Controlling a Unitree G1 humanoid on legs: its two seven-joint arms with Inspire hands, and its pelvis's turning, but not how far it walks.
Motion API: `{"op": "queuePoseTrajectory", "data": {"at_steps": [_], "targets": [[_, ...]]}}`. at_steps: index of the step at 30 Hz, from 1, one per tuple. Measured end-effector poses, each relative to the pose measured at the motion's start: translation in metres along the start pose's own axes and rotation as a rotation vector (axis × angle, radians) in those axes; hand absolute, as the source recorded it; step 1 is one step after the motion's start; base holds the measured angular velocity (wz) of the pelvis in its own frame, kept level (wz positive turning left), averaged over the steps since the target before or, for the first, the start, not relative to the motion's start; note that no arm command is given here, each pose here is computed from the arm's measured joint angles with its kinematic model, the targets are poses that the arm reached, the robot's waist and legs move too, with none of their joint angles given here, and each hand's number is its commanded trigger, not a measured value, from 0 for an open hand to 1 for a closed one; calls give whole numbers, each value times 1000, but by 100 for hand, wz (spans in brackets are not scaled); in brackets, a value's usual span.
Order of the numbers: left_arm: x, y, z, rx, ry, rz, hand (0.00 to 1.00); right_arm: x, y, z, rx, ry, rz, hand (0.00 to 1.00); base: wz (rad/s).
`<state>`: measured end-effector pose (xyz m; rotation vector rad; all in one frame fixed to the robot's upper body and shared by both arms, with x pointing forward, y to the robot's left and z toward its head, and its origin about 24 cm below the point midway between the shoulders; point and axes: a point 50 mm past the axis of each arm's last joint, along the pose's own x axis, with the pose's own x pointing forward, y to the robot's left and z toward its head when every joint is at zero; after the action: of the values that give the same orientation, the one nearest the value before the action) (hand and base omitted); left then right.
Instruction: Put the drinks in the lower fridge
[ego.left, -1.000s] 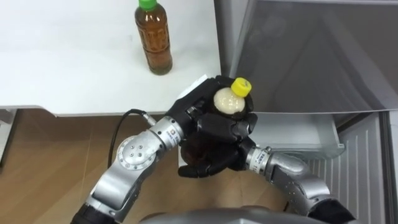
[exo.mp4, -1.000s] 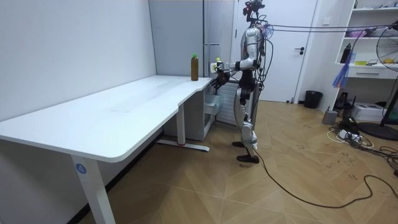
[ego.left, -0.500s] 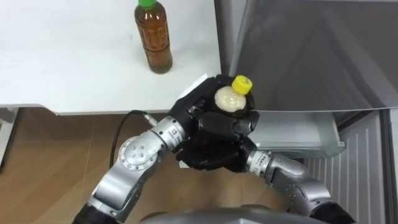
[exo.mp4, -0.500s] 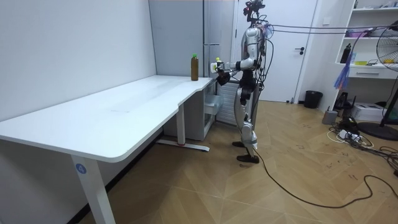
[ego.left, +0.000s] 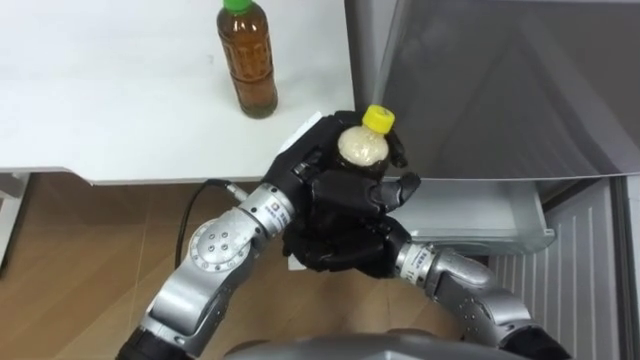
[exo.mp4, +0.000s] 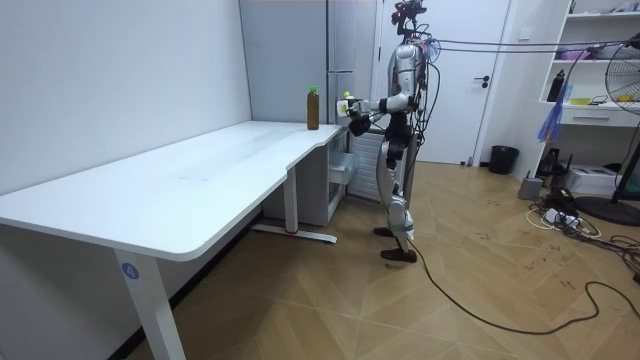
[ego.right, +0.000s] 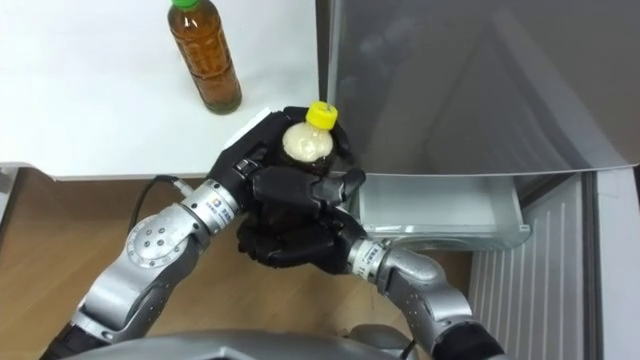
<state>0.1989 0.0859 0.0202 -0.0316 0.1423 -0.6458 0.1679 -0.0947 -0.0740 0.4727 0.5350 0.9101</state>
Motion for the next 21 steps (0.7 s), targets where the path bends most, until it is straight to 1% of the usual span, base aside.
{"op": "queuePoseTrajectory", "data": {"at_steps": [21], "targets": [[0,0,0,-15,-4,6,0,1,2,-1,14,-2,17,100,0]]}}
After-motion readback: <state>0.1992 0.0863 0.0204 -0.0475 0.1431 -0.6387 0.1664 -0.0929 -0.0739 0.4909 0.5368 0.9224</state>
